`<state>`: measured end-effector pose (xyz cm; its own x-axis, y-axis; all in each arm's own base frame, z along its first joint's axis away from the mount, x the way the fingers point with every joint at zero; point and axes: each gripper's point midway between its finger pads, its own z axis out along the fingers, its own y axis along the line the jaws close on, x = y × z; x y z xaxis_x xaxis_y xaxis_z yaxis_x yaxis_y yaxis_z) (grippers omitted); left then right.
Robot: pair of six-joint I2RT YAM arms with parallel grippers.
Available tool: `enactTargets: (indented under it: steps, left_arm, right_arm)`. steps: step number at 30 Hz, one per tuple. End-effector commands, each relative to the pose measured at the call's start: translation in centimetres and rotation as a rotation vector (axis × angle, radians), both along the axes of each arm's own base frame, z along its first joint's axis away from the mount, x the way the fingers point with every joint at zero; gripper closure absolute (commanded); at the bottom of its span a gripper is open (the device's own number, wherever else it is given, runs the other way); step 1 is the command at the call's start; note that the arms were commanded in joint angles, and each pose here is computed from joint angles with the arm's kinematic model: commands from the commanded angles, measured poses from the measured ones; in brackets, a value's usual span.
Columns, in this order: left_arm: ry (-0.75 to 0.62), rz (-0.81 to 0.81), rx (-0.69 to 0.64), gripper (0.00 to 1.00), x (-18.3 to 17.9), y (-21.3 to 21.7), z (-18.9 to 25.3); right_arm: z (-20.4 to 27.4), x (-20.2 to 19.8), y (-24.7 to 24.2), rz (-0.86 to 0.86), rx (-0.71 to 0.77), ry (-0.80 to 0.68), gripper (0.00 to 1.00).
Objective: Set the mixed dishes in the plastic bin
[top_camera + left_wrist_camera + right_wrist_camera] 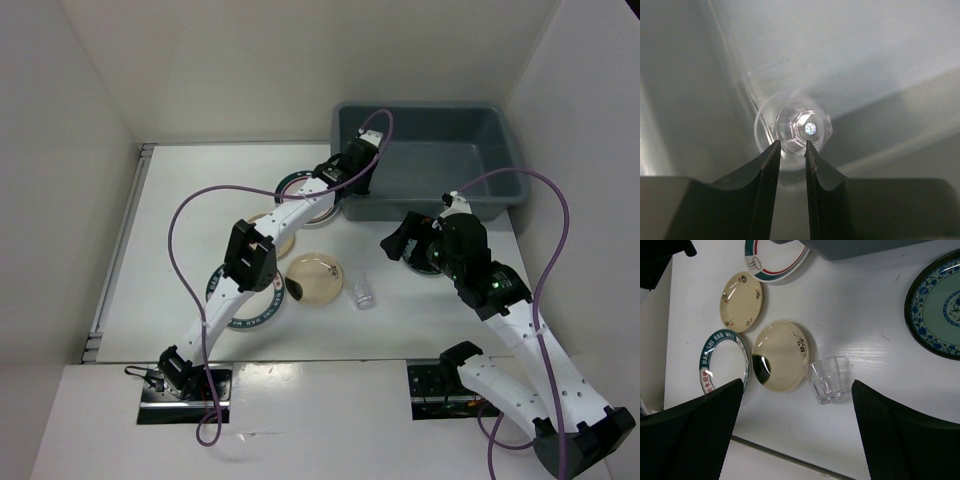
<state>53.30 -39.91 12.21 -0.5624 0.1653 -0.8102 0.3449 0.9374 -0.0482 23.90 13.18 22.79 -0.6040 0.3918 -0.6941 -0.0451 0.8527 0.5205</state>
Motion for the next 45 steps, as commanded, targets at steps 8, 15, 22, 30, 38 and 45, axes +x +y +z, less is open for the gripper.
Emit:
enactTargets:
  steps: [8, 15, 22, 30, 38, 45]
  left_arm:
    - [-0.066, 0.011, -0.052, 0.49, 0.4, 0.7, 5.7]
    - [-0.267, -0.030, -0.273, 0.36, -2.9, 2.0, 23.2]
    - [-0.224, -0.059, -0.367, 0.28, -8.7, 4.7, 27.5]
    - [-0.156, 0.115, -0.497, 0.26, -15.5, 16.0, 23.9]
    - [-0.009, 0.176, -0.517, 0.26, -19.3, 20.7, 16.8]
    - [0.030, 0.179, -0.515, 0.26, -20.5, 21.2, 14.7]
  right_arm:
    - [-0.7, 0.2, 1.3, 0.080, -0.004, 0.020, 0.06]
    - [-3.8, 0.9, 2.8, 0.158, -0.033, 0.130, 0.06]
    - [-6.5, 1.2, 3.7, 0.212, -0.061, 0.230, 0.13]
    - [-11.2, -0.2, 6.9, 0.315, -0.165, 0.376, 0.15]
    - [-13.5, 0.0, 7.8, 0.325, -0.277, 0.422, 0.15]
    - [-15.6, 0.5, 7.4, 0.326, -0.359, 0.452, 0.15]
